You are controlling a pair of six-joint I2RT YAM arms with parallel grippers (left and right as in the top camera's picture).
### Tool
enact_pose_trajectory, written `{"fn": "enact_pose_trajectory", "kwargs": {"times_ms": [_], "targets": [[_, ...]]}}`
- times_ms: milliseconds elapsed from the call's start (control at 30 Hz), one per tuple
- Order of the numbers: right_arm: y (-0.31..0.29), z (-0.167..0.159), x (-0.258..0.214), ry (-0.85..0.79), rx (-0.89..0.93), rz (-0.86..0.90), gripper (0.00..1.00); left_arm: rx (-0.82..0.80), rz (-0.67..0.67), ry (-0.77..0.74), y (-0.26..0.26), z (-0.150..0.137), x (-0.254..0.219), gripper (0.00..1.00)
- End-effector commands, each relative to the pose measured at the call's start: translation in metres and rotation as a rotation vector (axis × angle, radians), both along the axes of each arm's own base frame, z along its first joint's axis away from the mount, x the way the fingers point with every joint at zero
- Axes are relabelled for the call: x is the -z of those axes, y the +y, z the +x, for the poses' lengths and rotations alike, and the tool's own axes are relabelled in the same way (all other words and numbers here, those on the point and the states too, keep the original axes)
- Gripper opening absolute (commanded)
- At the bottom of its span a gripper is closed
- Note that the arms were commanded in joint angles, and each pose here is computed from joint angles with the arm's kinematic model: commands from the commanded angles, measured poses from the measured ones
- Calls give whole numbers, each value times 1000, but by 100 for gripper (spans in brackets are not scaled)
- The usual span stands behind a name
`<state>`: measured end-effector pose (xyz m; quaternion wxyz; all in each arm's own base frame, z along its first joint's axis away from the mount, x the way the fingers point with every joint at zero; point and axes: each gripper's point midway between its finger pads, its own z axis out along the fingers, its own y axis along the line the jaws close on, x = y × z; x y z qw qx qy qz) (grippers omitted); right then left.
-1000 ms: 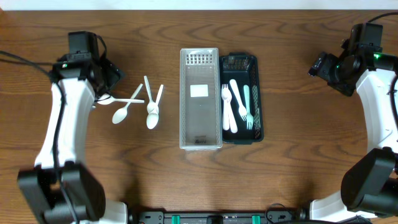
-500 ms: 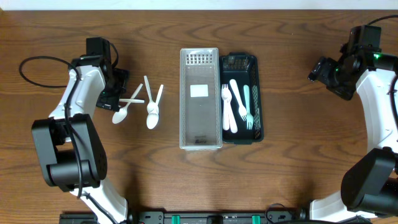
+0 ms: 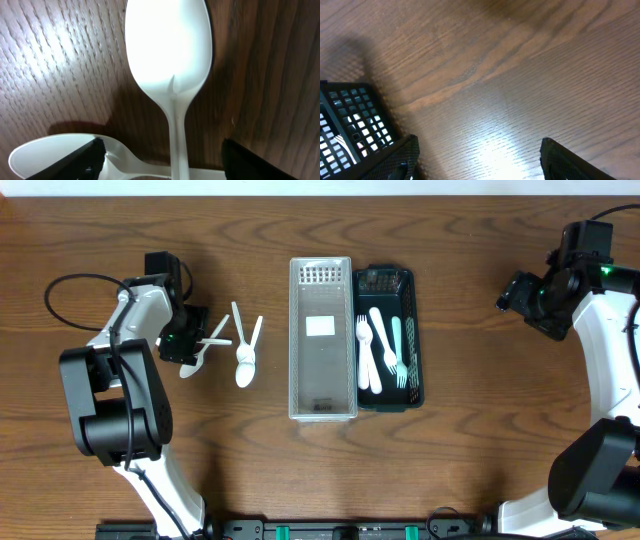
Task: Pack container
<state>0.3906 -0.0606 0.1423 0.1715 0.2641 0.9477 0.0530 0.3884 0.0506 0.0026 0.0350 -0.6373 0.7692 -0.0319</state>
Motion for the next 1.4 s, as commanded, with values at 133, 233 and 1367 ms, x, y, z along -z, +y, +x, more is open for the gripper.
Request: {"fn": "enact_pose_trajectory", "kwargs": {"times_ms": [133,233,1367], "targets": [[-4,1,-3,-11,-3,-7,80,-22,-26,12,1,-1,5,74],[-4,3,-3,-16,-3,-8,80,-19,-65,-5,-5,3,5,74],[-4,4,-4,-21,-2,-9,79,104,71,-87,15,13,-29,68]]}}
